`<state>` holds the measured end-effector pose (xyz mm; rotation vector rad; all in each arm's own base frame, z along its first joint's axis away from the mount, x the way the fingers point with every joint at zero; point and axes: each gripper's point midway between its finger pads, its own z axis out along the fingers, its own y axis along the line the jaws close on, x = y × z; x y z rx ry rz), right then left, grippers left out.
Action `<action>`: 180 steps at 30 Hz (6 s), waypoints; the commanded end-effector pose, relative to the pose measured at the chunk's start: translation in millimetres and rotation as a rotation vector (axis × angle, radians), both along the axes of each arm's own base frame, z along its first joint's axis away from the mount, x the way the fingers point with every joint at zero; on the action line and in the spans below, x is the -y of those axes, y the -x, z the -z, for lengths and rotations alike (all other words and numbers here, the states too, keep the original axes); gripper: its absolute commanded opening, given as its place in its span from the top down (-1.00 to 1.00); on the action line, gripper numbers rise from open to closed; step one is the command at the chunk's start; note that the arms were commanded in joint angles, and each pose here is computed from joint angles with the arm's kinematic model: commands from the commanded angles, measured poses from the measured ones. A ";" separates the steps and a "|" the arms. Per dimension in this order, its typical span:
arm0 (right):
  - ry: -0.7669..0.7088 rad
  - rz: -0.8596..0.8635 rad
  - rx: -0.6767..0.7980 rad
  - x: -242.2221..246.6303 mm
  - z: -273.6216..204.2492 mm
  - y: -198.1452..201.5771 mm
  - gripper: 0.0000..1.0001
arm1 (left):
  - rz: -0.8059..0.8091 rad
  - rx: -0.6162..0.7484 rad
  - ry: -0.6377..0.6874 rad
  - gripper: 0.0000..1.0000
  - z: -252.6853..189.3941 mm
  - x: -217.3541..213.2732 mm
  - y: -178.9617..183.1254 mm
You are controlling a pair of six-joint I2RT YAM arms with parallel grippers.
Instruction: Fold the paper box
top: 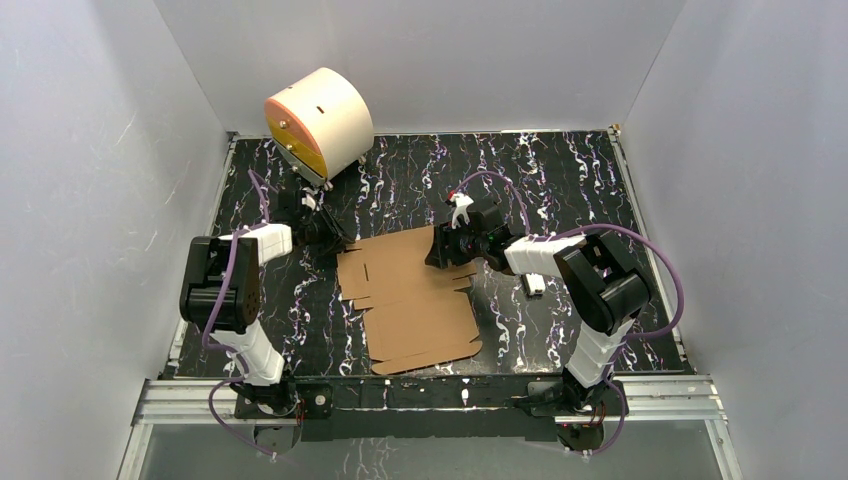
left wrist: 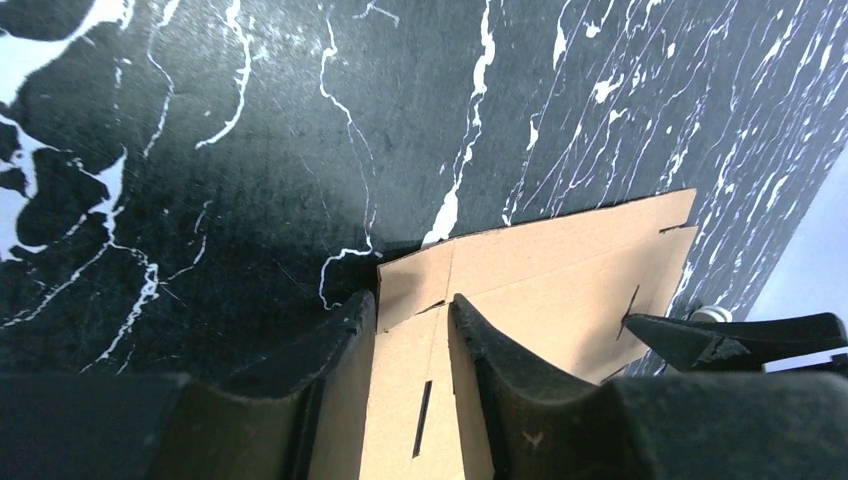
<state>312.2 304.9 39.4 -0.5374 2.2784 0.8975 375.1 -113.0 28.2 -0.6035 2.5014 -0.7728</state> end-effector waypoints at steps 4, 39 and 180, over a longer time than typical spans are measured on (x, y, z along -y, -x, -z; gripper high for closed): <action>-0.020 -0.006 0.030 -4.0 -8.8 -1.3 -0.36 | 0.064 0.055 -0.045 0.53 -30.0 13.1 1.2; 0.000 0.047 0.136 18.0 -65.4 5.8 -0.46 | 0.191 0.189 -0.275 0.15 -135.6 30.1 40.9; 0.259 0.174 0.314 4.3 -14.5 -11.6 -0.71 | 0.134 0.111 -0.485 0.58 -84.6 42.9 -6.9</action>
